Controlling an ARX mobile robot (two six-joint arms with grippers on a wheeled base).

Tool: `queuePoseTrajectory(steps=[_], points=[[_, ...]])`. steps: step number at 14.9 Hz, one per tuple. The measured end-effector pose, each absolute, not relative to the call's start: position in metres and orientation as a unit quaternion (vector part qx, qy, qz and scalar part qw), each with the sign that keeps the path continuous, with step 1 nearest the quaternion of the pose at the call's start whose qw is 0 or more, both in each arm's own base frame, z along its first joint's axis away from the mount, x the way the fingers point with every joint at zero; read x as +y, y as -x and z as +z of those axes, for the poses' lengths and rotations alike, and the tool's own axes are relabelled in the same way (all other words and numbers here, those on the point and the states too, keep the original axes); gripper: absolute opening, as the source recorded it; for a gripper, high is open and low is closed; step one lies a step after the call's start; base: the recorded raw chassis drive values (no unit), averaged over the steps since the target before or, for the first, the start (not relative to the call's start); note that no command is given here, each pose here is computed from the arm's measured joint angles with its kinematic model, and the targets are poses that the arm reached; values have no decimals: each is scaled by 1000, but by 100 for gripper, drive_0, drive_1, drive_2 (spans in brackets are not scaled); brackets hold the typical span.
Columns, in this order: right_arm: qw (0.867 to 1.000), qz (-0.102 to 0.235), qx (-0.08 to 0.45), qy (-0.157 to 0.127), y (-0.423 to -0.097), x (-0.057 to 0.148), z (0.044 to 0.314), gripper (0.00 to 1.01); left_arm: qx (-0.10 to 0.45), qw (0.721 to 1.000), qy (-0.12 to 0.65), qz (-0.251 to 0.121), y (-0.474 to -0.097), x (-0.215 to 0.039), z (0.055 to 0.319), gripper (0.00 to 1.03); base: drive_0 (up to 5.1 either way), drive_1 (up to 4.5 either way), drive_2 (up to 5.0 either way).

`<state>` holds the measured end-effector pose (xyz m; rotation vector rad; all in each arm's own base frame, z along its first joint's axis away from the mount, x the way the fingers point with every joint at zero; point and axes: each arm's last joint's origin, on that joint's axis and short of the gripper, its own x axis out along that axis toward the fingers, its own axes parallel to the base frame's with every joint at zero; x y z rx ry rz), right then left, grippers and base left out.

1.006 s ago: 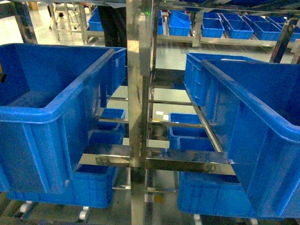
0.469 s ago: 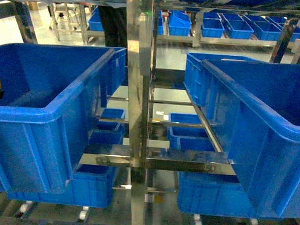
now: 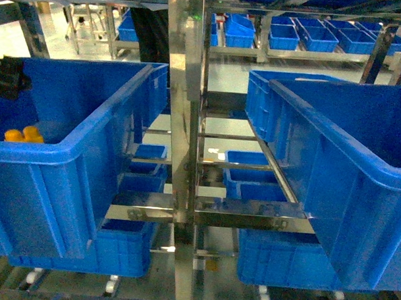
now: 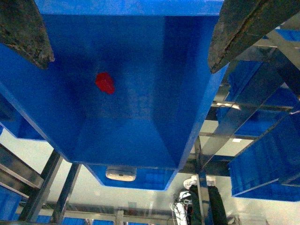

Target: Sort and place red and yellow blocks in left bins

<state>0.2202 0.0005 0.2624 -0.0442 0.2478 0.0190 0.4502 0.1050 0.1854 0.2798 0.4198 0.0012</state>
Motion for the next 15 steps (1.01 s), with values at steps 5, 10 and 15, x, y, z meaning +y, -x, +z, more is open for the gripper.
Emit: queuePoseTrajectory(steps=[5,10,15], points=[[992,10,124,22,-220,1,262,98,250,957,-137,-50,-361,92,215,98,0,0,0],[992,9,124,22,-220,1,262,98,112,978,-168,-50,-261,70,288,98,0,0,0],[994,7,103,21,-221,0,263,96,-1,994,-110,4,-239,49,313,92,0,0,0]])
